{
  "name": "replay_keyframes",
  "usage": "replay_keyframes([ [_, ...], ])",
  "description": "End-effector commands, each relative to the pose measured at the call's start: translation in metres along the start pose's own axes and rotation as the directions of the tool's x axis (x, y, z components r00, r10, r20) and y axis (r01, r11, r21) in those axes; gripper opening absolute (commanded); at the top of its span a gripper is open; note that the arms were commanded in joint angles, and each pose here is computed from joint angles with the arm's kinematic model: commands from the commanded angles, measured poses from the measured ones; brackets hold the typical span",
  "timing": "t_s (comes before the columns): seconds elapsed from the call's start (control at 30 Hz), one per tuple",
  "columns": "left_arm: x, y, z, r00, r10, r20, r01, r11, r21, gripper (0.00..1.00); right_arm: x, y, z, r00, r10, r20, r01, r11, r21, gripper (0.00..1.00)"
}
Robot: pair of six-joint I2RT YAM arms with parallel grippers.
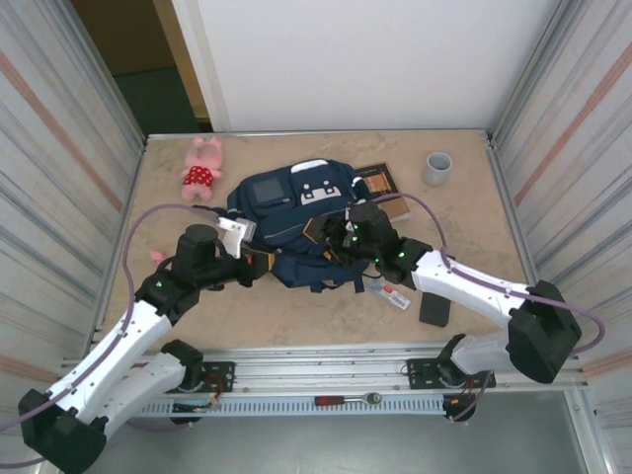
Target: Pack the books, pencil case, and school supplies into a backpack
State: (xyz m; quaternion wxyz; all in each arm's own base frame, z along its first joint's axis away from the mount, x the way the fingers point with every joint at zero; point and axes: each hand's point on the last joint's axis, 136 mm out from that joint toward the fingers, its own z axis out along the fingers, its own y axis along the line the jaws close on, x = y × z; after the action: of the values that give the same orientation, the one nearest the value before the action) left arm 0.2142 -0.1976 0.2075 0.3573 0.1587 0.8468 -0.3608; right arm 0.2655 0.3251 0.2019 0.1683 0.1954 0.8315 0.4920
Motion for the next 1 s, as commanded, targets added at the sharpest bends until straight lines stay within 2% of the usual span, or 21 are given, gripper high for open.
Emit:
replay_keyframes([
  [0.0, -0.034, -0.029, -0.011, 0.992, 0.063, 0.112, -0.073, 0.993, 0.091, 0.0, -0.004, 0.021, 0.009, 1.0, 0.014, 0.024, -0.013, 0.999, -0.05, 0.42],
  [0.1, -0.025, -0.013, -0.011, 0.995, 0.057, 0.083, -0.058, 0.998, 0.006, 0.0, -0.005, 0.021, 0.009, 1.0, 0.002, 0.012, -0.001, 0.999, -0.043, 0.18],
  [0.17, -0.015, 0.003, -0.012, 0.997, 0.054, 0.052, -0.05, 0.996, -0.073, 0.0, -0.008, 0.023, 0.004, 1.0, -0.017, 0.002, 0.017, 0.998, -0.054, 0.07],
  [0.23, -0.004, 0.019, -0.013, 0.999, 0.044, 0.023, -0.041, 0.99, -0.135, 0.0, -0.014, 0.032, -0.005, 0.999, -0.043, -0.01, 0.042, 0.996, -0.078, 0.0],
  [0.4, 0.01, 0.064, -0.017, 0.999, -0.029, 0.029, 0.035, 0.964, -0.264, 0.0, -0.024, 0.061, -0.031, 0.988, -0.131, -0.077, 0.119, 0.982, -0.144, 0.0],
  [0.83, -0.01, 0.158, -0.023, 0.976, -0.127, 0.177, 0.193, 0.88, -0.433, 0.0, -0.027, 0.117, -0.061, 0.964, -0.21, -0.166, 0.155, 0.944, -0.292, 0.0],
  [0.97, -0.018, 0.185, -0.018, 0.975, -0.127, 0.181, 0.2, 0.856, -0.478, 0.0, -0.026, 0.13, -0.067, 0.961, -0.223, -0.164, 0.162, 0.934, -0.318, 0.0],
])
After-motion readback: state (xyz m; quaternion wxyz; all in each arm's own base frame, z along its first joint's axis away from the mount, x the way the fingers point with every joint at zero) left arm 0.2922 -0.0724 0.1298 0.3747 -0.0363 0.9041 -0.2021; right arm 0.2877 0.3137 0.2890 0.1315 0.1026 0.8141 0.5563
